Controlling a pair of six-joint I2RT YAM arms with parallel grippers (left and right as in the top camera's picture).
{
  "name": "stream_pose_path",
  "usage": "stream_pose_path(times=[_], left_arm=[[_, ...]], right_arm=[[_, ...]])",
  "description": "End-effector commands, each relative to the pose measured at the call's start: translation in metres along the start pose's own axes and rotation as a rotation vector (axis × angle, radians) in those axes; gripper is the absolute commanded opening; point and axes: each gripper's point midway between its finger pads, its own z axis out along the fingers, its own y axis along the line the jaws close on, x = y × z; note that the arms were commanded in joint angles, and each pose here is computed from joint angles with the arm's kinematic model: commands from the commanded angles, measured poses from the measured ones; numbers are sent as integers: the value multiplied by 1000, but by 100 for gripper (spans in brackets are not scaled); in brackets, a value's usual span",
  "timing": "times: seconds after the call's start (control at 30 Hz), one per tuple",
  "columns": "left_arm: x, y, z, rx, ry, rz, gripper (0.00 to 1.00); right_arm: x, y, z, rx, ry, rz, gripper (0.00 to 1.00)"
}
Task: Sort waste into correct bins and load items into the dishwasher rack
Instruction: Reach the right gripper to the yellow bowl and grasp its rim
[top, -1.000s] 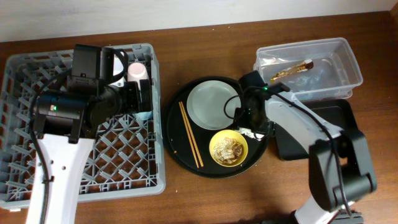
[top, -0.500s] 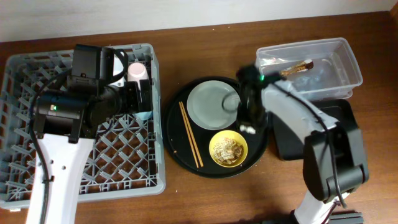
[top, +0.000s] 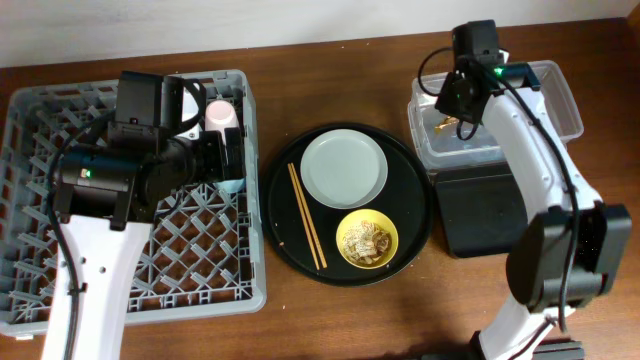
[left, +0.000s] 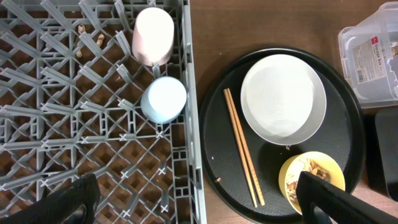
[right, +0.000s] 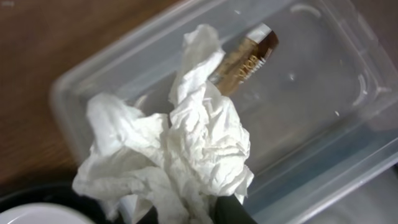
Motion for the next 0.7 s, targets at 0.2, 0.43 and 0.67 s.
stream_pose_path(times=[0.2, 0.43, 0.67], left_arm=[[-1, 1, -1, 3, -6, 1, 99], [-1, 1, -1, 3, -6, 1, 99], [-1, 1, -1, 3, -6, 1, 99]], right_arm=[[-4, -17, -10, -16, 48, -81, 99], [64, 38, -113, -329, 268, -330, 86], [168, 92, -125, -355, 428, -612, 62]])
